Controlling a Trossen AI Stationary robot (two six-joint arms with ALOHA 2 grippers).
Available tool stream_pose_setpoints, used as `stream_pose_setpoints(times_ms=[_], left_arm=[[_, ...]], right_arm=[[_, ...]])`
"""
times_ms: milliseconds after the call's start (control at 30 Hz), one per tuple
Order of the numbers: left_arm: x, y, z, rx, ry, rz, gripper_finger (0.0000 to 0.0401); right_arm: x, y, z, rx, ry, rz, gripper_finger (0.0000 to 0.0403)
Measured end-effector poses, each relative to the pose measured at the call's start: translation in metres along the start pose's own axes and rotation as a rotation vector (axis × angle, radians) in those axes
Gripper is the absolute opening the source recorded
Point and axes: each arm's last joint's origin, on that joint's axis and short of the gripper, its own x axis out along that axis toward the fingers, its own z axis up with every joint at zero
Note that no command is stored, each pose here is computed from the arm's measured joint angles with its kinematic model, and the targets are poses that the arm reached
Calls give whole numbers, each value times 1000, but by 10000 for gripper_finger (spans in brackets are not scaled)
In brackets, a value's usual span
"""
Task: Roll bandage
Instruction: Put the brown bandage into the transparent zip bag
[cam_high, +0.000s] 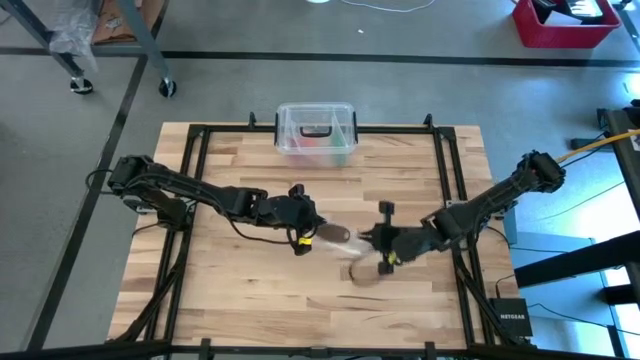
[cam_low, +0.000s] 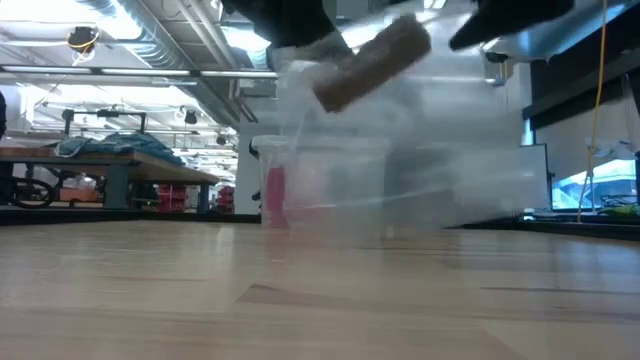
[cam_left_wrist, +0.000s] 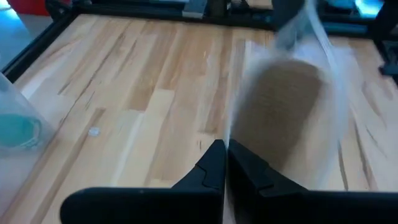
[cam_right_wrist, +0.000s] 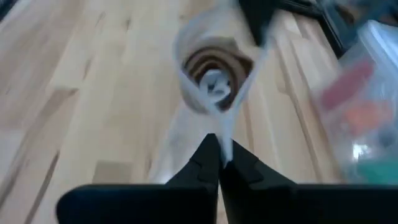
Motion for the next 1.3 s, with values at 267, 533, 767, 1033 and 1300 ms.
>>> stream_pose_setpoints(times_ms=[267, 533, 767, 1033, 1300], left_arm=[[0, -1, 0, 22, -8, -1, 1], [-5, -3, 2, 43, -18, -5, 1], [-11, -6, 4, 73, -32, -18, 1], [-16, -9, 6, 101, -47, -28, 1], [-19, -10, 8, 102, -62, -27, 1]], right_arm=[[-15, -3, 11, 18, -27, 6, 3], [-13, -8, 10, 57, 5, -5, 1], [-13, -14, 13, 61, -15, -9, 1], [-23, -15, 21, 25, -58, -6, 1], [-25, -16, 17, 26, -8, -58, 1]])
